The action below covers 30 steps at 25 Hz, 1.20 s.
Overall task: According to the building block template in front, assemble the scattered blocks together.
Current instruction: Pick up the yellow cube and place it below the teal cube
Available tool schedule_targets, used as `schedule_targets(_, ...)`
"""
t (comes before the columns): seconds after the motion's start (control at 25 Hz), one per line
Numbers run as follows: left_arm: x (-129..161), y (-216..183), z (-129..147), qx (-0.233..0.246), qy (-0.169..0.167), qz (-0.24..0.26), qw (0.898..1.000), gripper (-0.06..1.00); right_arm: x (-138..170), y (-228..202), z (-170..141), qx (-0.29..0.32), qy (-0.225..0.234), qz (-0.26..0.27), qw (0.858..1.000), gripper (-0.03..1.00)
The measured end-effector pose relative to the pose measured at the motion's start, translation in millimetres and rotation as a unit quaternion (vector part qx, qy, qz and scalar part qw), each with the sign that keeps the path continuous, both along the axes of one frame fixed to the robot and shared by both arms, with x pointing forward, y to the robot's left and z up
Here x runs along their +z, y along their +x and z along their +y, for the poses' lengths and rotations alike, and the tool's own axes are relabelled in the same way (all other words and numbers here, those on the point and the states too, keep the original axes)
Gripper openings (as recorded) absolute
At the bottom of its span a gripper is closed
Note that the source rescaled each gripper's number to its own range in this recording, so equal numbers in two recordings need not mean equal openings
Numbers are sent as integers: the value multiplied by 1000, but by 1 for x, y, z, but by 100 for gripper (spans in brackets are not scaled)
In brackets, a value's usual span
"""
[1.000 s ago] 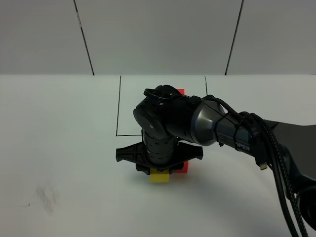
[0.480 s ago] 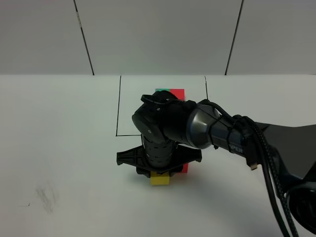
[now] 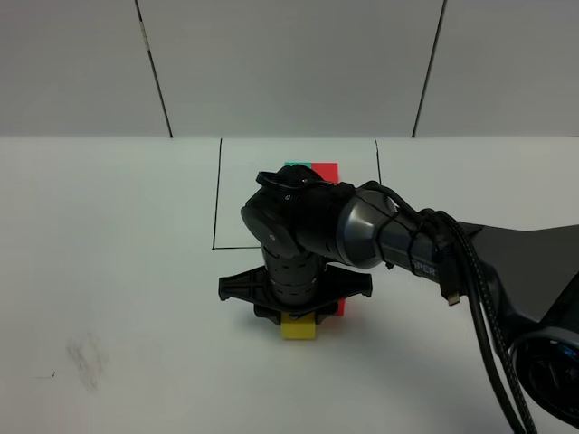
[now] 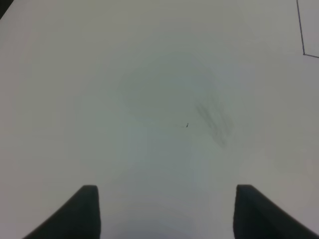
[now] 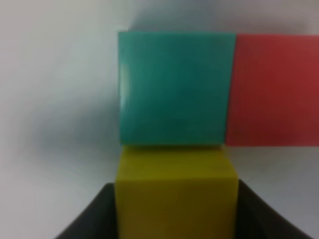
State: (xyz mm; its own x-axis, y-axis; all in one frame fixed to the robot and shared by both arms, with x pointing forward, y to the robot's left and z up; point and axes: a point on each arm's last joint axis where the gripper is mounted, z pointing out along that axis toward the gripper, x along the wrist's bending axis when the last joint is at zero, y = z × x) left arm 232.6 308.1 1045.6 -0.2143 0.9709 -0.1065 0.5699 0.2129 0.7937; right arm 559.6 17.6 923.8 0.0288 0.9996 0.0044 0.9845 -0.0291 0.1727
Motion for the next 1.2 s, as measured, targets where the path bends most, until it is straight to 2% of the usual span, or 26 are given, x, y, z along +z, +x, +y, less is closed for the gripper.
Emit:
schedule_targets(0.88, 0, 0, 0, 0, 0, 0, 1000, 37, 0, 4, 1, 8, 14, -11, 1000, 24)
schedule_targets(1.2, 0, 0, 0, 0, -1, 0, 1000, 37, -15, 7, 0, 5, 5, -3, 1000, 24)
